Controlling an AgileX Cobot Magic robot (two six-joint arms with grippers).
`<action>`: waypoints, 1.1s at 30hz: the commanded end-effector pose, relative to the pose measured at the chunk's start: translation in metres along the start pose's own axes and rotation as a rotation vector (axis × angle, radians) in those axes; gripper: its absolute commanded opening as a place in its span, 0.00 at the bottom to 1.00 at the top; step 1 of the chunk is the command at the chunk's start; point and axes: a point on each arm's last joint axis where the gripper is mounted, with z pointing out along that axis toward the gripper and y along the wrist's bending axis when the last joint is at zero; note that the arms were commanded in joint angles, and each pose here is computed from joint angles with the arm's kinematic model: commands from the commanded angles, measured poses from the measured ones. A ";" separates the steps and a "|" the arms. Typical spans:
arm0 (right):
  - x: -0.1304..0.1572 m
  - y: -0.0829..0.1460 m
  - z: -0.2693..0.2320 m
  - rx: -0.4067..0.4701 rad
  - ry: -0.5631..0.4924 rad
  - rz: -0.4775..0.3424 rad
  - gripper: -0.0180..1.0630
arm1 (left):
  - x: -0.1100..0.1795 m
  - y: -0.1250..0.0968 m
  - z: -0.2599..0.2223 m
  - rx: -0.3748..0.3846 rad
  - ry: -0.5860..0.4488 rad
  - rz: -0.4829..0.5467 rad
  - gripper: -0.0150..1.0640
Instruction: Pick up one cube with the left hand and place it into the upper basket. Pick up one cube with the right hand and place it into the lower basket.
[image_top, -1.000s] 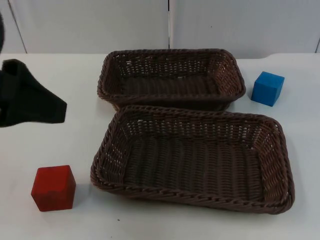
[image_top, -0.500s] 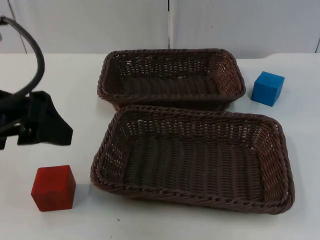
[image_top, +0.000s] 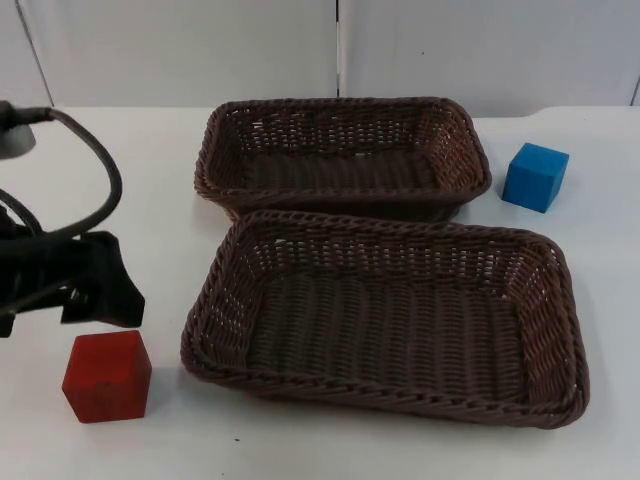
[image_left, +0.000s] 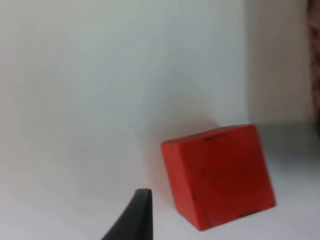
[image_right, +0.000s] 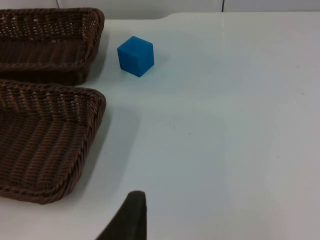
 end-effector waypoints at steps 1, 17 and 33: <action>0.000 0.000 0.001 0.000 -0.006 0.004 0.99 | -0.002 0.001 0.004 -0.012 -0.005 -0.009 0.99; 0.000 0.000 0.001 0.000 -0.006 0.004 0.99 | 0.006 0.013 0.037 -0.071 0.074 -0.043 0.99; 0.000 0.000 0.001 0.000 -0.006 0.004 0.99 | 0.008 0.011 0.042 -0.064 0.086 -0.054 0.99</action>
